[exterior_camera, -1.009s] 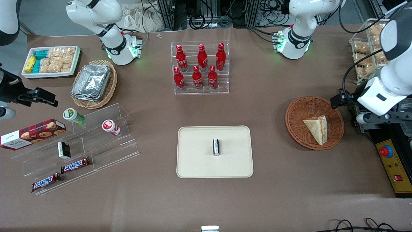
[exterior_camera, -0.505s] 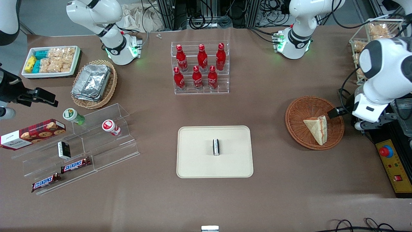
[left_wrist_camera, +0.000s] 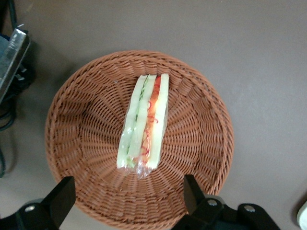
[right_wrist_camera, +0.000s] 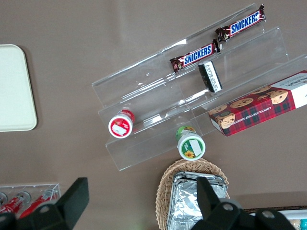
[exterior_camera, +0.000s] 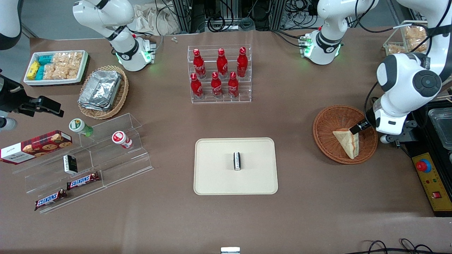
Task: Place sandwich from basket to tray
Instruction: 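Close the left gripper on the sandwich's wrapped edge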
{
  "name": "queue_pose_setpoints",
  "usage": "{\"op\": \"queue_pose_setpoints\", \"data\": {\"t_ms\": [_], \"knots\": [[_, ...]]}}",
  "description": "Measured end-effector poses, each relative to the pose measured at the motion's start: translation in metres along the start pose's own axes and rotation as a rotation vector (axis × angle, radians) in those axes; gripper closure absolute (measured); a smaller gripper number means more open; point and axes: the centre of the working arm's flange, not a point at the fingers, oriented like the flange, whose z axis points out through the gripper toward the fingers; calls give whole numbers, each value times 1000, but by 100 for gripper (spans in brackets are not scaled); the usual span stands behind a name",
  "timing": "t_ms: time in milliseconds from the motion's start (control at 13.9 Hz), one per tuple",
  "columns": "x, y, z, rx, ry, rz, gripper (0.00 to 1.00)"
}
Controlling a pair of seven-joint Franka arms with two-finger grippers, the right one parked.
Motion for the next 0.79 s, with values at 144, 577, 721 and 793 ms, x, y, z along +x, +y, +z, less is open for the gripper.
{"op": "queue_pose_setpoints", "data": {"t_ms": [144, 577, 721, 793], "knots": [[3, 2, 14, 20, 24, -34, 0], [7, 6, 35, 20, 31, -104, 0], [7, 7, 42, 20, 23, -116, 0], [7, 7, 45, 19, 20, -123, 0]]}}
